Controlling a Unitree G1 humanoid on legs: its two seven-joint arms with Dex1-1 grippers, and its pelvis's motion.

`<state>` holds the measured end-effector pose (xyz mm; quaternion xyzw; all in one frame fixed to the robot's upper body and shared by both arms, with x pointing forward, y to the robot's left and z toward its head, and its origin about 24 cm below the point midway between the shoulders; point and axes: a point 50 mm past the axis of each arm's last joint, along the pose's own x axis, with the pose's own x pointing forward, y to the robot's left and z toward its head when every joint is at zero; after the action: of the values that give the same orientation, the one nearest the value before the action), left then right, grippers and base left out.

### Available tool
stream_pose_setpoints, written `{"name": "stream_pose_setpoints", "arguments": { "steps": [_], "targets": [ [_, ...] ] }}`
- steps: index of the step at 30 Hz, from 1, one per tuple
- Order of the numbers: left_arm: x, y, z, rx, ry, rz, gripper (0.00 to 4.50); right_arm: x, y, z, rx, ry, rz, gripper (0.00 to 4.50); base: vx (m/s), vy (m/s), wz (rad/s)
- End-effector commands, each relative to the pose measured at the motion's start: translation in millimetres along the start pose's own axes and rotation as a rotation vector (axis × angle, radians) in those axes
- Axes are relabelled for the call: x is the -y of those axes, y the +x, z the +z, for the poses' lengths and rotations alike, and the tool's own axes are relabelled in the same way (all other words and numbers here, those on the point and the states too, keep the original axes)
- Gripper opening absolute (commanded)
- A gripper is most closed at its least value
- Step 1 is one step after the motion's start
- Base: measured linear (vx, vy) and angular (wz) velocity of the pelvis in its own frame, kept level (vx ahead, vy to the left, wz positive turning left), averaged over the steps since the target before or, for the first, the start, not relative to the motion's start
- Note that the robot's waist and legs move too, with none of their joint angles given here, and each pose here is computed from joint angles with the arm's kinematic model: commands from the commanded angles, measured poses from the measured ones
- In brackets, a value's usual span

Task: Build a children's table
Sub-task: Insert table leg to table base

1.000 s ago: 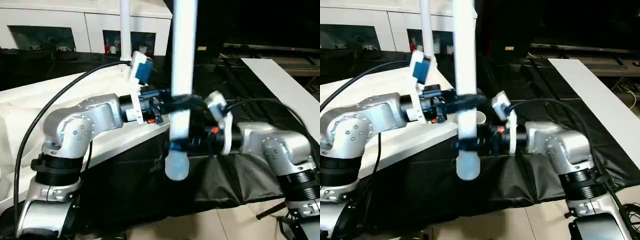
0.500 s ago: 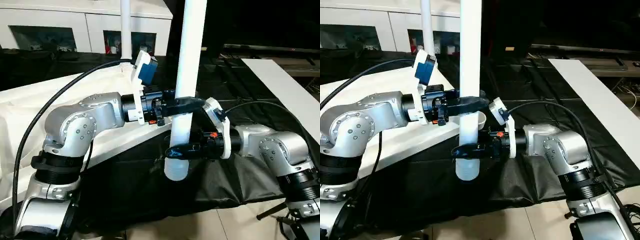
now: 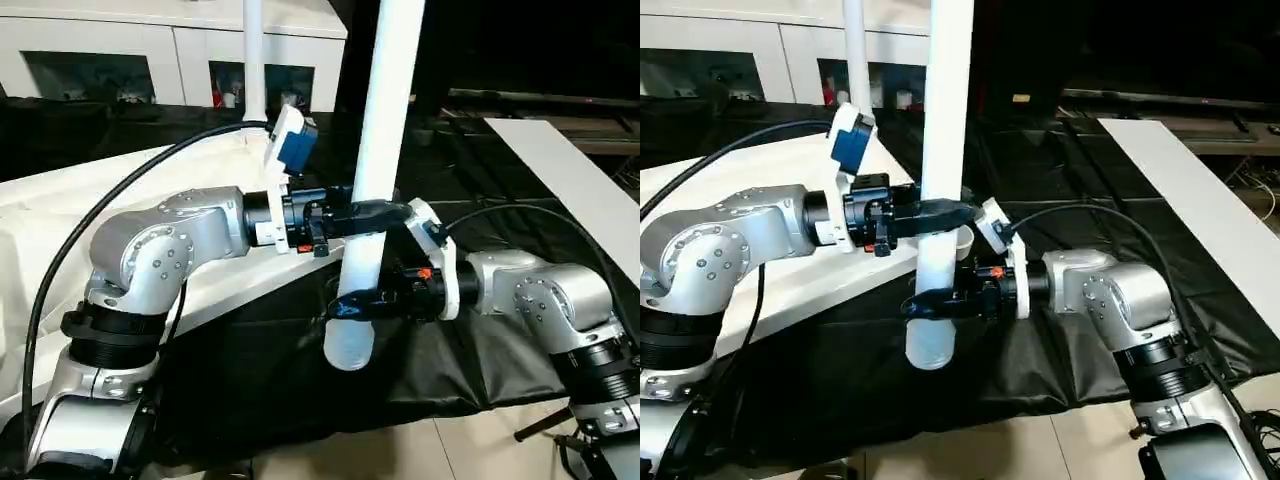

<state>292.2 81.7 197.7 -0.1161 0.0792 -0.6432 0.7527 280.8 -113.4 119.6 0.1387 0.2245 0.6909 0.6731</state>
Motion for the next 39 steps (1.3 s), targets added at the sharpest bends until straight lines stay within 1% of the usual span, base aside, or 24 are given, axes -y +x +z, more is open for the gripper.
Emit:
{"name": "stream_pose_setpoints", "arguments": {
  "steps": [1, 3, 4, 5, 7, 9, 11, 12, 14, 16, 18, 19, 20, 21, 23, 25, 26, 27, 29, 30, 31, 35, 37, 39],
  "targets": [
    [1.1, 4, 4.3, -0.033, 0.095, 0.038, 1.82, -1.1, -2.1, 6.4, 0.002, -0.023, -0.002, 2.09, 0.0, 0.0, 0.0],
    [0.0, 3, 3.5, -0.039, 0.084, 0.05, 1.82, -0.5, -2.3, 6.6, 0.007, -0.03, -0.012, 2.07, 0.0, 0.0, 0.0],
    [-1.0, 1, 2.3, -0.046, 0.068, 0.06, 2.38, 0.3, -2.6, 6.9, 0.014, -0.037, -0.025, 2.07, 0.0, 0.0, 0.0],
    [-2.6, 0, 2.0, -0.04, 0.056, 0.072, 2.52, 1.0, -2.7, 7.4, 0.024, -0.042, -0.037, 2.07, 0.0, 0.0, 0.0],
    [-4.7, -4, 0.6, -0.031, 0.029, 0.088, 2.52, 2.6, -3.0, 8.6, 0.051, -0.055, -0.066, 2.06, 0.0, 0.0, 0.0],
    [-6.1, -6, 0.0, -0.024, 0.022, 0.104, 2.73, 3.9, -3.3, 9.6, 0.07, -0.065, -0.088, 1.96, 0.0, 0.0, 0.0],
    [-6.8, -10, -1.6, -0.004, -0.009, 0.108, 2.96, 8.8, -4.9, 13.2, 0.122, -0.083, -0.162, 1.9, 0.0, 0.0, 0.0],
    [-6.8, -10, -1.6, -0.004, -0.009, 0.108, 2.95, 8.8, -4.9, 13.2, 0.122, -0.083, -0.162, 1.9, 0.0, 0.0, 0.0],
    [-7.9, -12, -2.3, 0.027, -0.03, 0.112, 3.05, 13.3, -8.0, 17.2, 0.182, -0.092, -0.234, 1.89, 0.0, 0.0, 0.0],
    [-15.1, -16, -1.2, 0.063, -0.024, 0.189, 3.39, 17.2, -12.7, 18.6, 0.2, -0.118, -0.317, 1.88, 0.0, 0.0, 0.0],
    [-24.8, -23, -2.9, 0.069, -0.006, 0.305, 3.37, 25.9, -21.0, 19.2, 0.219, -0.137, -0.459, 1.88, 0.0, 0.0, 0.0],
    [-24.8, -23, -2.9, 0.069, -0.006, 0.305, 3.37, 25.9, -21.0, 19.2, 0.219, -0.137, -0.459, 1.88, 0.0, 0.0, 0.0],
    [-28.7, -27, -4.6, 0.062, 0.006, 0.355, 3.67, 30.7, -25.8, 19.2, 0.23, -0.139, -0.532, 1.88, 0.0, 0.0, 0.0],
    [-33.4, -34, -9.1, 0.047, 0.009, 0.428, 3.67, 37.0, -33.3, 18.6, 0.238, -0.156, -0.639, 1.88, 0.0, 0.0, 0.0],
    [-43.1, -47, -16.3, 0.026, 0.044, 0.6, 3.67, 42.9, -43.1, 18.8, 0.278, -0.162, -0.764, 1.88, 0.0, 0.0, 0.0],
    [-54.6, -71, -26.1, 0.042, 0.131, 0.882, 3.67, 47.5, -57.0, 18.4, 0.318, -0.176, -0.949, 1.88, 0.0, 0.0, 0.0],
    [-57.7, -82, -30.7, 0.034, 0.178, 1.012, 3.67, 46.4, -62.0, 19.7, 0.343, -0.199, -1.021, 1.88, 0.0, 0.0, 0.0],
    [-58.5, -87, -34.0, 0.022, 0.193, 1.073, 3.67, 45.2, -64.1, 20.2, 0.358, -0.21, -1.054, 1.88, 0.0, 0.0, 0.0],
    [-57.5, -95, -40.1, 0.017, 0.214, 1.148, 3.67, 41.9, -67.4, 20.4, 0.384, -0.226, -1.12, 1.88, 0.0, 0.0, 0.0],
    [-52.8, -100, -47.6, 0.078, 0.149, 1.176, 3.67, 37.9, -66.7, 16.3, 0.388, -0.221, -1.162, 1.88, 0.0, 0.0, 0.0],
    [-48.8, -102, -52.0, 0.108, 0.131, 1.18, 3.67, 35.4, -64.6, 12.9, 0.398, -0.213, -1.174, 1.88, 0.0, 0.0, 0.0],
    [-39.5, -101, -61.0, 0.2, 0.111, 1.195, 3.67, 31.4, -57.6, 3.8, 0.443, -0.196, -1.188, 1.88, 0.0, 0.0, 0.0],
    [-36.3, -93, -71.2, 0.183, 0.179, 1.255, 3.67, 33.2, -45.1, -8.3, 0.432, -0.222, -1.209, 1.88, 0.0, 0.0, 0.0],
    [-36.3, -93, -71.2, 0.183, 0.179, 1.255, 3.67, 33.2, -45.1, -8.3, 0.432, -0.222, -1.209, 1.88, 0.0, 0.0, 0.0]
  ]
}}
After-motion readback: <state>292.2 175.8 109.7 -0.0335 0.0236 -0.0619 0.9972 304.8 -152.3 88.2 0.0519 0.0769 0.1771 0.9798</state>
